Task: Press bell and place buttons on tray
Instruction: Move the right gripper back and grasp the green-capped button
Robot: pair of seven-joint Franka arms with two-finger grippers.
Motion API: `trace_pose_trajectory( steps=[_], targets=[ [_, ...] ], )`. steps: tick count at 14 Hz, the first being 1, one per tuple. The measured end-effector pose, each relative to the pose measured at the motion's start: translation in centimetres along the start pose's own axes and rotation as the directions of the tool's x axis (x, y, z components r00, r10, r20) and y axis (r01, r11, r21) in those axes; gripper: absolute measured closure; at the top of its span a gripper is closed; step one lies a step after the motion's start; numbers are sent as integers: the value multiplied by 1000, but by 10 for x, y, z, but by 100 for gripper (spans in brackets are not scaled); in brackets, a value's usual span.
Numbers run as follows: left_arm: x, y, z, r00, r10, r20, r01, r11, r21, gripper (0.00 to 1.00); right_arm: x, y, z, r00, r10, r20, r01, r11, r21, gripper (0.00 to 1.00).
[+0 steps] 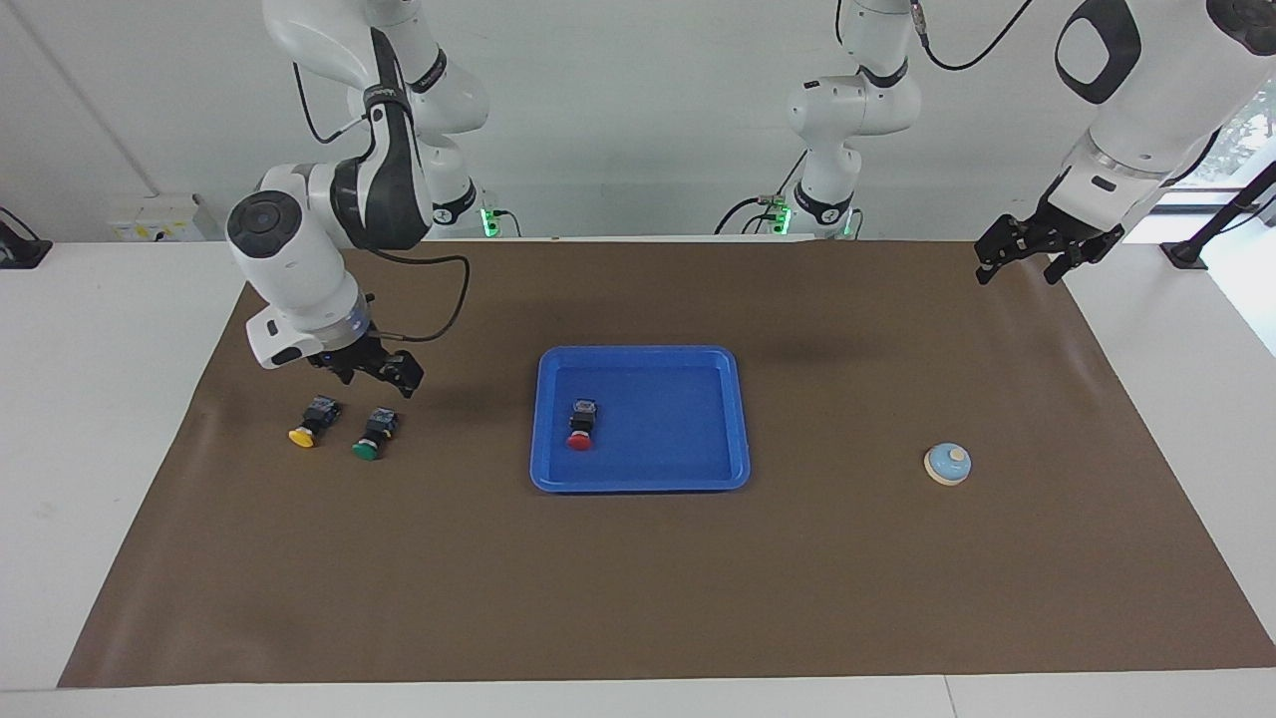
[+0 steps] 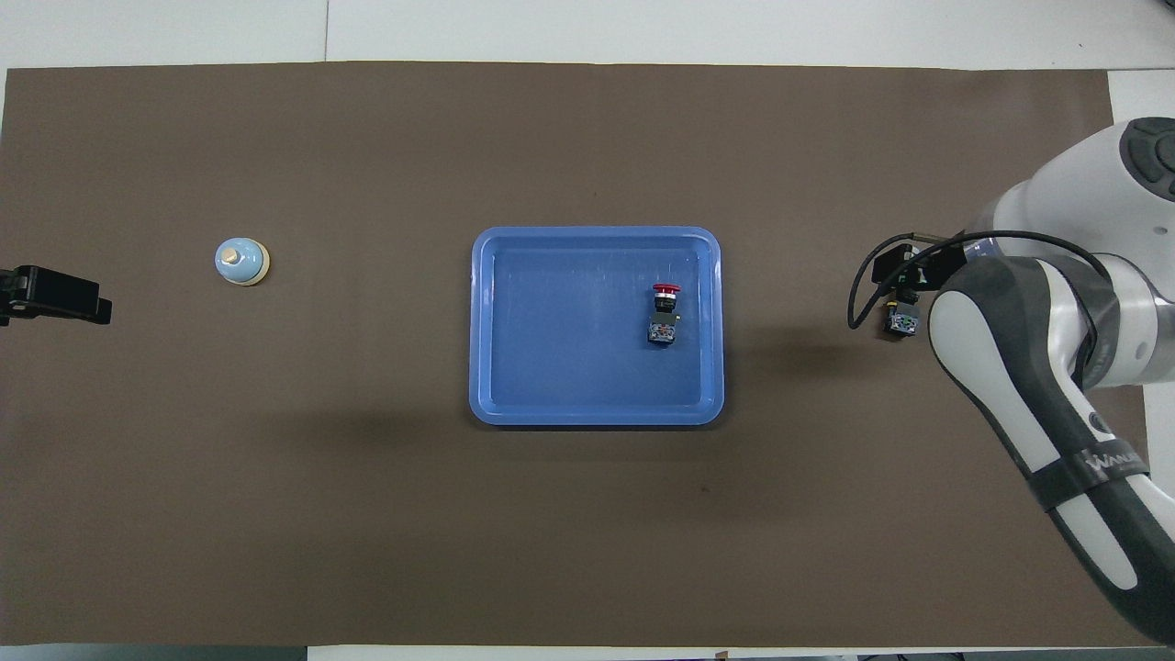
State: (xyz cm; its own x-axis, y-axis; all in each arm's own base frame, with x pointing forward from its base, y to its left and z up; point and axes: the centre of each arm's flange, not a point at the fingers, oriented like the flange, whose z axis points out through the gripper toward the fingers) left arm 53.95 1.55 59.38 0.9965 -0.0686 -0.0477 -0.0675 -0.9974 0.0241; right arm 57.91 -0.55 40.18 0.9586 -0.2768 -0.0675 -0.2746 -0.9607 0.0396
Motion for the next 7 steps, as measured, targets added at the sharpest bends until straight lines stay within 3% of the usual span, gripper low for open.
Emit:
trace_pose_trajectory(
  steps=[7],
  targets=[
    [0,0,0,1000,0,0,0,1000,0,0,-18,32,54,998,18,-55,-17,1000,19,0]
  ],
)
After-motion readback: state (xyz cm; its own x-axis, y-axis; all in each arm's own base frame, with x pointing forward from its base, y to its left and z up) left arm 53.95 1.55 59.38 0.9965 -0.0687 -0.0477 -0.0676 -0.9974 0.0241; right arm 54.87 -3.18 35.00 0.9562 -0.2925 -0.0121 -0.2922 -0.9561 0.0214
